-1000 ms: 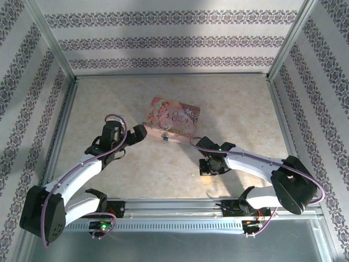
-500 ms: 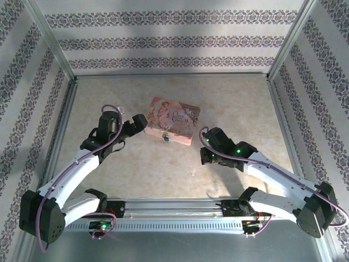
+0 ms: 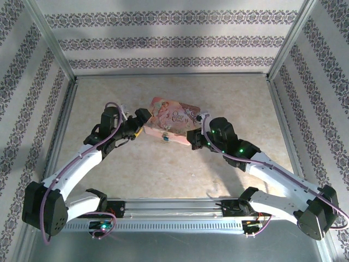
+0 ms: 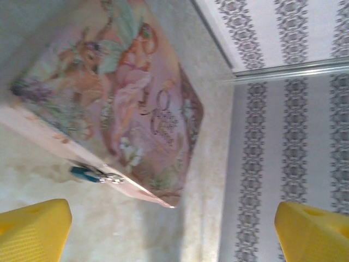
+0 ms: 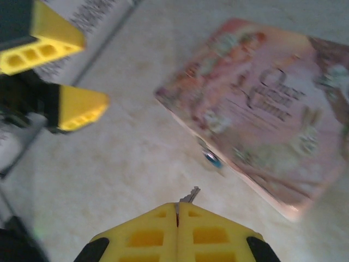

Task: Unlock a padlock with a key

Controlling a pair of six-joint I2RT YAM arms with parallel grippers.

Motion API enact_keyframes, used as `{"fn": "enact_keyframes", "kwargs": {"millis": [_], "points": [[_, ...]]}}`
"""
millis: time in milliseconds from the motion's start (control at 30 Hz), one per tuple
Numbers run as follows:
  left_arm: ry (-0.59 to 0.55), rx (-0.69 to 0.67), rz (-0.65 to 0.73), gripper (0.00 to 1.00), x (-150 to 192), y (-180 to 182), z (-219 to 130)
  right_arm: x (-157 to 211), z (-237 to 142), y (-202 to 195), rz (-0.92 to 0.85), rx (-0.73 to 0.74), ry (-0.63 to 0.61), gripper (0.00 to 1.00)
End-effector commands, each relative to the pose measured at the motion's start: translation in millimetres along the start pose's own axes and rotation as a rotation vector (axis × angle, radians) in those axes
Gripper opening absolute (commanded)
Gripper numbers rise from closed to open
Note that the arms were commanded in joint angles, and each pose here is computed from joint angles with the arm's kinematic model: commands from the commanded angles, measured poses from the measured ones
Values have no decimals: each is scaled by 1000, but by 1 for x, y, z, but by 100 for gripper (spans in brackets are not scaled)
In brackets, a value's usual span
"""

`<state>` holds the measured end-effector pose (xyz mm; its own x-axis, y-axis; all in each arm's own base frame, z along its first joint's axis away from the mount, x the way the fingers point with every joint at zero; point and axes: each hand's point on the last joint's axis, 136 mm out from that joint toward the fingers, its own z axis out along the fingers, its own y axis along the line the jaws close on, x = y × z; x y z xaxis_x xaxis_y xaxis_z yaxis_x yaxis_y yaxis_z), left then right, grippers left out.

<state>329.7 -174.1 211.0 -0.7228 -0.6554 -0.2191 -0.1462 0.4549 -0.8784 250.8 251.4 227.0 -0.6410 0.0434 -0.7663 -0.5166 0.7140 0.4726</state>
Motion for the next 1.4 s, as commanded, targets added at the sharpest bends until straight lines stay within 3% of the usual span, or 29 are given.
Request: {"fn": "enact_keyframes", "kwargs": {"millis": [0, 267, 867, 967, 1367], "points": [[15, 146, -109, 95, -3, -30, 0, -29, 6, 30, 11, -182, -126, 0], [79, 258, -205, 90, 6, -51, 12, -28, 24, 40, -3, -268, -134, 0], [146, 292, -252, 81, 23, -68, 27, -53, 57, 58, -38, -352, -212, 0], [138, 284, -243, 77, 24, -66, 28, -55, 64, 60, -41, -361, -211, 0], [105, 246, -233, 43, 22, -56, 29, -54, 73, 63, -24, -382, -206, 0]]}}
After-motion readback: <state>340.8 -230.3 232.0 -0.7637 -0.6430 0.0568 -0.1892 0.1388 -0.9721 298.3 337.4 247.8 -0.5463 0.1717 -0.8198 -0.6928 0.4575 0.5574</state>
